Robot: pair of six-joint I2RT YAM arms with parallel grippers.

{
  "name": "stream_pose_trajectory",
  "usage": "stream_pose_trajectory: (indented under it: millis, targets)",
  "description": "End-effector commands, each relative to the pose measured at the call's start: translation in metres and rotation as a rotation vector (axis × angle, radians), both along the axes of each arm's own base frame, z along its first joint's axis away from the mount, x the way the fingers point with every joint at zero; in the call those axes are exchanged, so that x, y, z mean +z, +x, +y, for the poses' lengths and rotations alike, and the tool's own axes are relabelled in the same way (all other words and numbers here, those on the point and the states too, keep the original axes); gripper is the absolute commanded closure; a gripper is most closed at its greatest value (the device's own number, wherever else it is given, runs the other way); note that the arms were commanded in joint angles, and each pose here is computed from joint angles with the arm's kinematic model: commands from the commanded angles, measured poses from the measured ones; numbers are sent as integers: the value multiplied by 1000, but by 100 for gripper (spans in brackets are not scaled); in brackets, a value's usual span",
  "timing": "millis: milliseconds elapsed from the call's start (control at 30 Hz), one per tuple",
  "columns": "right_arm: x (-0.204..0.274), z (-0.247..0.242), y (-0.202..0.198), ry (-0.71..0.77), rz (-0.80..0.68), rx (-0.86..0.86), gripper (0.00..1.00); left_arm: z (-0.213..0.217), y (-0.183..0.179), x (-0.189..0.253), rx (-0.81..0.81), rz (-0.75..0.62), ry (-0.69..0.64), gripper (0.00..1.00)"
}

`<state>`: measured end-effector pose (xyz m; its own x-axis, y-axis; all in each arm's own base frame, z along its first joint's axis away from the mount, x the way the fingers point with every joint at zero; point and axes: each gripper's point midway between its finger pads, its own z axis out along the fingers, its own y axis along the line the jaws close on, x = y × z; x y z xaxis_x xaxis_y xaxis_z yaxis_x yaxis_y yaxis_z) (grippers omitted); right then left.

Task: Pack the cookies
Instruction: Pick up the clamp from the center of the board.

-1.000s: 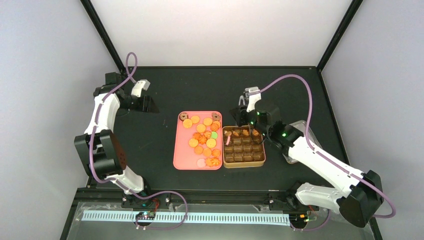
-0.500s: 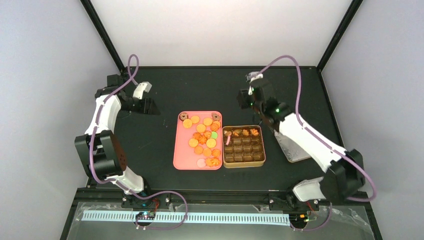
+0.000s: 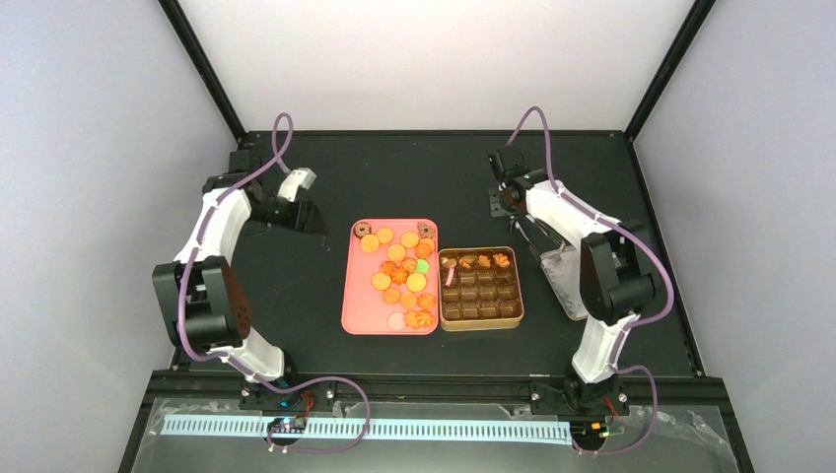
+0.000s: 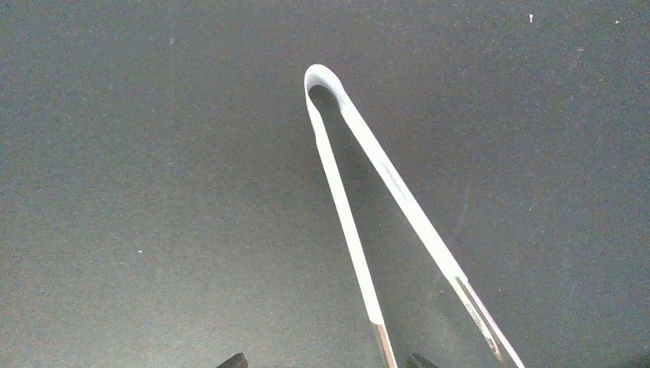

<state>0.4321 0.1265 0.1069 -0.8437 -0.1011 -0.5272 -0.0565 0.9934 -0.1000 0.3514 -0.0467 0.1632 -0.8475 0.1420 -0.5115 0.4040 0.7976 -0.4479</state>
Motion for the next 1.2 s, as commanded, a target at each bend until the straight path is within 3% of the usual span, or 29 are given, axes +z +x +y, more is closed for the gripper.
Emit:
stream_pose_trajectory:
  millis: [0,533,667,767,833,933,1167]
  targets:
    - [-5,-15,6,-88,41,-12,47,-18,-9,4,-67,-12,-10,35]
    - [-68,-20,32,-18,168,-17,52,-26,-20,15,-129,-26,-1,35]
    - [-81,-16,32,-9,198,-9,63,-26,-23,17,-140,-28,1,35]
    - [-79,-12,34,13,192,-1,86,-26,-23,19,-144,-28,1,35]
    - [-77,-10,36,19,182,2,94,-27,-24,20,-147,-29,-4,35]
    - [-70,-8,39,27,166,11,99,-28,-25,21,-151,-31,-6,35]
    - [-42,-7,46,45,91,15,99,-29,-25,22,-157,-32,-5,35]
